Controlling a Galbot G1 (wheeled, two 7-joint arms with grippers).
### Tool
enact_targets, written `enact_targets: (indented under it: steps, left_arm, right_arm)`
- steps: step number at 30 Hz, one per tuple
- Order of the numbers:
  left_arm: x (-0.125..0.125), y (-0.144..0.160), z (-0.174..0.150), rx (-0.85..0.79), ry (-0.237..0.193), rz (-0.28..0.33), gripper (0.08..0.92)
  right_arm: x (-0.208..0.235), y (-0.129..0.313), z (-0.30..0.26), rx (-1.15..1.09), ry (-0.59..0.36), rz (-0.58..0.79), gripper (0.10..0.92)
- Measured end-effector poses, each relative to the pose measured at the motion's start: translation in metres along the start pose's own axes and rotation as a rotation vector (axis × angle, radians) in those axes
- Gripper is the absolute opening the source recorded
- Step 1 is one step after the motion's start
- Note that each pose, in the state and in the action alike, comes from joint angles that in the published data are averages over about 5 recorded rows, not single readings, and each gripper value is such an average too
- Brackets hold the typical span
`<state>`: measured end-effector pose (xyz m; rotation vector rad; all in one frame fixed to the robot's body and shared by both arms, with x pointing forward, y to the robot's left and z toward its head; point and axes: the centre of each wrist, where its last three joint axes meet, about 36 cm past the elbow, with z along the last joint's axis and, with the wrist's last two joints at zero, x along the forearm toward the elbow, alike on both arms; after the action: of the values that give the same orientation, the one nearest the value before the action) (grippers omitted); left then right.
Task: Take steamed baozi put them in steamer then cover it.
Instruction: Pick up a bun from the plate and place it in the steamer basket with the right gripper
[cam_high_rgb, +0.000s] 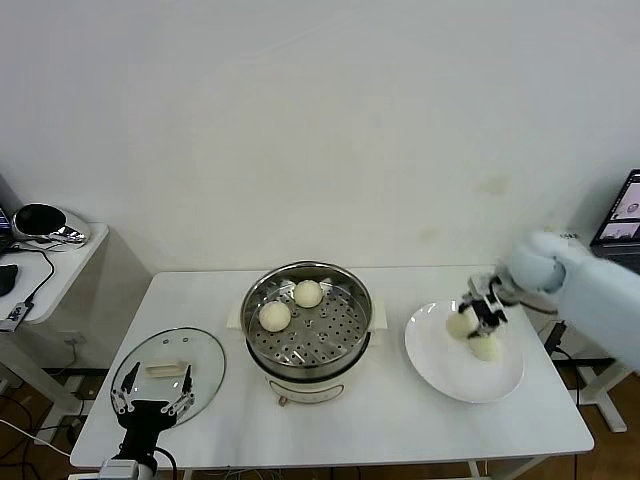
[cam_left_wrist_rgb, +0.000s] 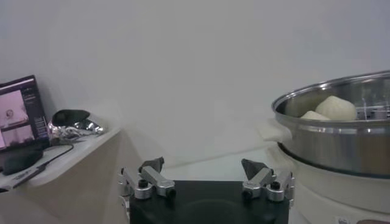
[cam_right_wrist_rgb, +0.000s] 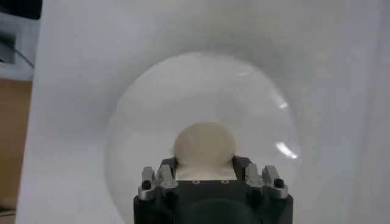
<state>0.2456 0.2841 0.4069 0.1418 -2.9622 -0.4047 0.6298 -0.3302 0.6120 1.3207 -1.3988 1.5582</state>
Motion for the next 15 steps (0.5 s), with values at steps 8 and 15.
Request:
enact_targets:
  steps: [8,15]
  left_arm:
    - [-0.001,0.005,0.0,-0.005,-0.004,-0.013,0.823]
    - [-0.002,0.008,-0.002,-0.006,-0.009,-0.026,0.823]
  right_arm:
    - [0.053,-0.057,-0.076,0.15,-0.104,0.089,0.578]
    - [0.049,-0.076,-0.157,0.35,-0.207,0.09,0.585]
